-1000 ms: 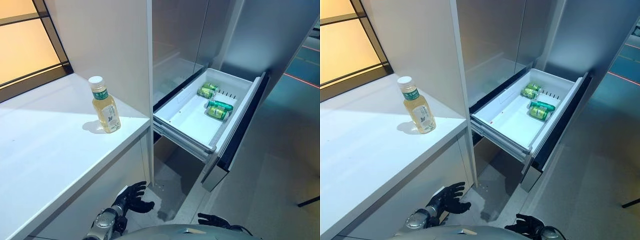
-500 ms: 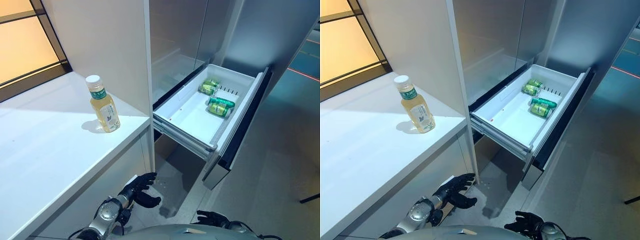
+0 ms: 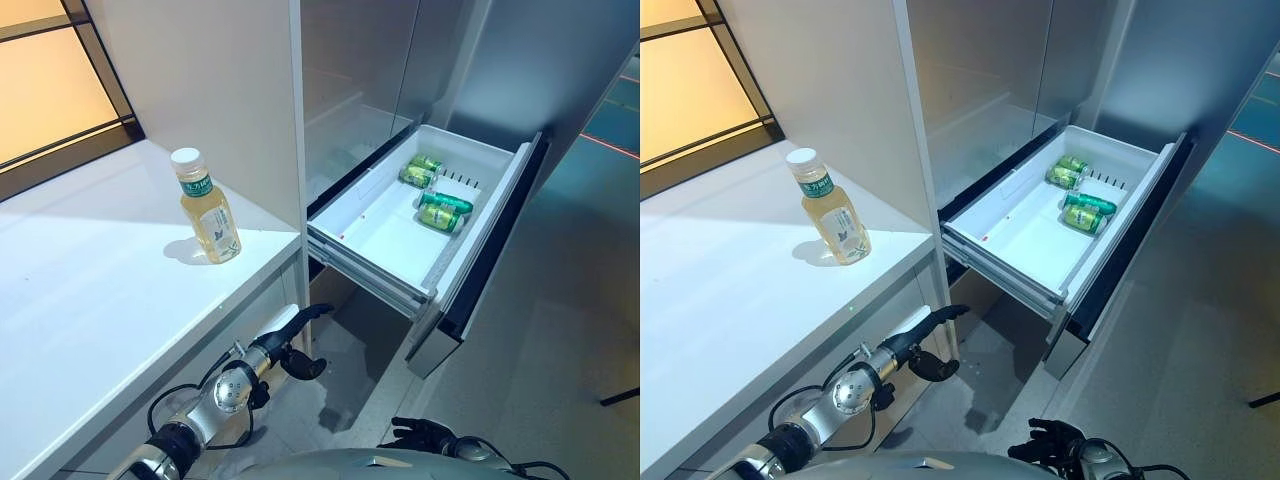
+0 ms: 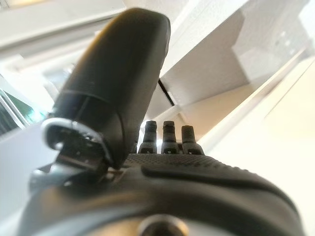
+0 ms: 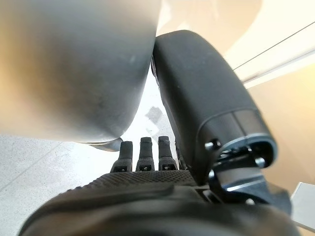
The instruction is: Put drinks into fridge and close the fridge
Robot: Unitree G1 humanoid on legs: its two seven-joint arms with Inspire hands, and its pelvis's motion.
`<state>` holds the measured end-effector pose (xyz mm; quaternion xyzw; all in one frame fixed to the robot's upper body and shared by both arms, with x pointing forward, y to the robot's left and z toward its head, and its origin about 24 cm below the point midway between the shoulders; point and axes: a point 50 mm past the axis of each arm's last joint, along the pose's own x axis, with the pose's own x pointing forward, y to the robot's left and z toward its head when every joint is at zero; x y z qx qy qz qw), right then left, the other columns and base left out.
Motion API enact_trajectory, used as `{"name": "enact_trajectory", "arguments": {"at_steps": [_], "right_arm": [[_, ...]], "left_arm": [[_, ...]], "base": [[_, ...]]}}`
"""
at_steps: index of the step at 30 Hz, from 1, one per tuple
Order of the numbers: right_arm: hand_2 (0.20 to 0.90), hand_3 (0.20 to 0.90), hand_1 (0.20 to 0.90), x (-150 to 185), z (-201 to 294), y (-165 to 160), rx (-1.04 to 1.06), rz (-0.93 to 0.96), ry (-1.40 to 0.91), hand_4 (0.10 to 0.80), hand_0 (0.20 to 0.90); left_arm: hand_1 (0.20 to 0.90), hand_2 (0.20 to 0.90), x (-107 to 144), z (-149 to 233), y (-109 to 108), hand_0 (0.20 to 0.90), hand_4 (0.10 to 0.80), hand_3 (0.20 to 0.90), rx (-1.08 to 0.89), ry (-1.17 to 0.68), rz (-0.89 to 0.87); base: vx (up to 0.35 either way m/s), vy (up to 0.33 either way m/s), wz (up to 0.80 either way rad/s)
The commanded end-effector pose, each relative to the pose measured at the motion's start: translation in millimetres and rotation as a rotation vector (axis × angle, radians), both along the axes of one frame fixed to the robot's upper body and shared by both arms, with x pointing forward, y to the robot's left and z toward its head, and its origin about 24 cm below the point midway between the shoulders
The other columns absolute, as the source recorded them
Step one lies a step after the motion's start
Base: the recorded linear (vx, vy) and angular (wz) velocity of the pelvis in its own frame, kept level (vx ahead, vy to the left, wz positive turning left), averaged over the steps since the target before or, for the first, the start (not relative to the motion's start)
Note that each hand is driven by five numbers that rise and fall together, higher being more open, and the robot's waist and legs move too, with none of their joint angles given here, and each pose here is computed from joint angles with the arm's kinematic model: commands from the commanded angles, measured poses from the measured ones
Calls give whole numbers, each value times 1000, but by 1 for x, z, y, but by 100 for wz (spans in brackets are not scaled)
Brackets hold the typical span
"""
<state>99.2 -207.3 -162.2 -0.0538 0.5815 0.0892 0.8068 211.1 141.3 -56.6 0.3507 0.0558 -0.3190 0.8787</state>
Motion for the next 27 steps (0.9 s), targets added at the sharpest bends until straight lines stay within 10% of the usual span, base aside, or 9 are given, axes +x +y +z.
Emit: {"name": "enact_trajectory", "arguments": {"at_steps": [1, 27], "right_arm": [[900, 900, 900, 16, 4, 6, -5, 72, -40, 800, 900], [900, 900, 900, -3, -1, 17, 10, 28, -68, 800, 900]], "left_arm": [[900, 900, 38, 65, -39, 900, 800, 900, -164, -316, -185], [900, 900, 42, 218, -33, 900, 800, 900, -653, -740, -246]], "base": [[0, 0, 0], [-6, -2, 0]]}}
